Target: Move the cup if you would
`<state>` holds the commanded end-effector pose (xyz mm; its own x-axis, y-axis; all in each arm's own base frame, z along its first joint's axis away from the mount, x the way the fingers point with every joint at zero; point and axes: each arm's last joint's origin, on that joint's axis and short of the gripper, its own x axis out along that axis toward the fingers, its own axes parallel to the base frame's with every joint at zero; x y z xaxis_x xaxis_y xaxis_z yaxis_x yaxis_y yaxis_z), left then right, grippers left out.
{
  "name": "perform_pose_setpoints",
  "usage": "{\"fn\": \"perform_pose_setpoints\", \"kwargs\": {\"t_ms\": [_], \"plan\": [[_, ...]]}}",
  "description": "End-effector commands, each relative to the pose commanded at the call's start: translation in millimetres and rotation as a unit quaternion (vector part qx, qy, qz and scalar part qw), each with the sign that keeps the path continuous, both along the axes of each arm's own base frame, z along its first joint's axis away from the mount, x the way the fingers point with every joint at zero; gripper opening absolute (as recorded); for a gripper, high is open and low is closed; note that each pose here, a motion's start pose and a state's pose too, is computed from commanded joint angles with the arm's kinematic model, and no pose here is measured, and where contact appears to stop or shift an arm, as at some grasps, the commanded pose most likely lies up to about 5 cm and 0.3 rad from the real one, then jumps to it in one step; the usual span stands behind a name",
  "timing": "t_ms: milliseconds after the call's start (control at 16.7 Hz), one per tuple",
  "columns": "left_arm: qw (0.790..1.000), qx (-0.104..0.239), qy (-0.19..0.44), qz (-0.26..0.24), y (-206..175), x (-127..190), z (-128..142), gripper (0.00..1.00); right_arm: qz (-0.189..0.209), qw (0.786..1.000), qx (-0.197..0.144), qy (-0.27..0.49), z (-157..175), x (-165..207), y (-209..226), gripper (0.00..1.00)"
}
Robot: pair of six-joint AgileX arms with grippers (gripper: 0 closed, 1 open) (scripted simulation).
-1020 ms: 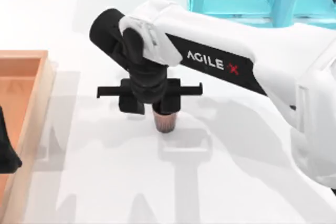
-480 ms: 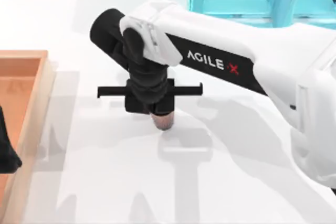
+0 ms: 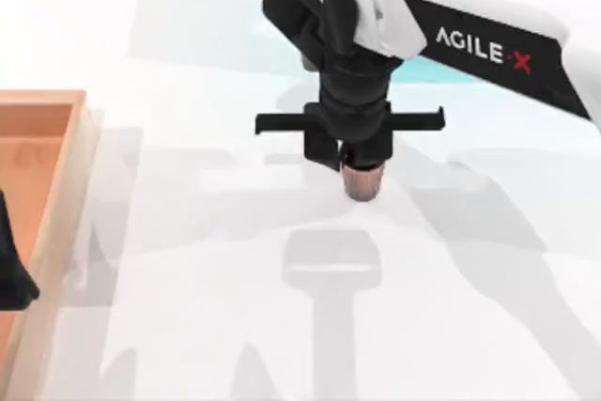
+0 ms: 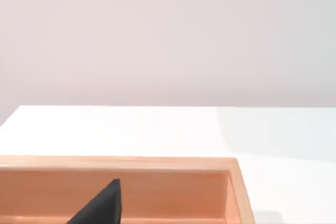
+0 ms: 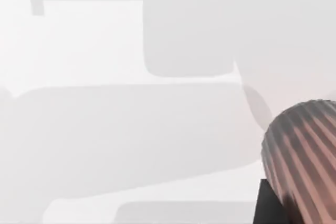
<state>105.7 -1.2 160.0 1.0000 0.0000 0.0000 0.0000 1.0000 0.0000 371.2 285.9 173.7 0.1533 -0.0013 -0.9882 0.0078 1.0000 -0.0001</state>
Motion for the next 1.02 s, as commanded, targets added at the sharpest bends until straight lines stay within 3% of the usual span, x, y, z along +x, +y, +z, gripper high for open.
{"fn": "perform_pose_setpoints", "kwargs": {"t_ms": [240, 480, 1020], "plan": [[1.000, 0.000, 0.000, 0.000, 0, 0, 0, 1.00, -0.003, 0.999, 0.004, 0.035, 23, 12, -121, 0.00], [1.000, 0.000, 0.000, 0.000, 0, 0, 0, 1.00, -0.002, 0.999, 0.023, 0.046, 41, -10, -213, 0.00], [1.000, 0.000, 0.000, 0.000, 0, 0, 0, 1.00, -0.002, 0.998, 0.029, 0.049, 33, -17, -232, 0.00]]}}
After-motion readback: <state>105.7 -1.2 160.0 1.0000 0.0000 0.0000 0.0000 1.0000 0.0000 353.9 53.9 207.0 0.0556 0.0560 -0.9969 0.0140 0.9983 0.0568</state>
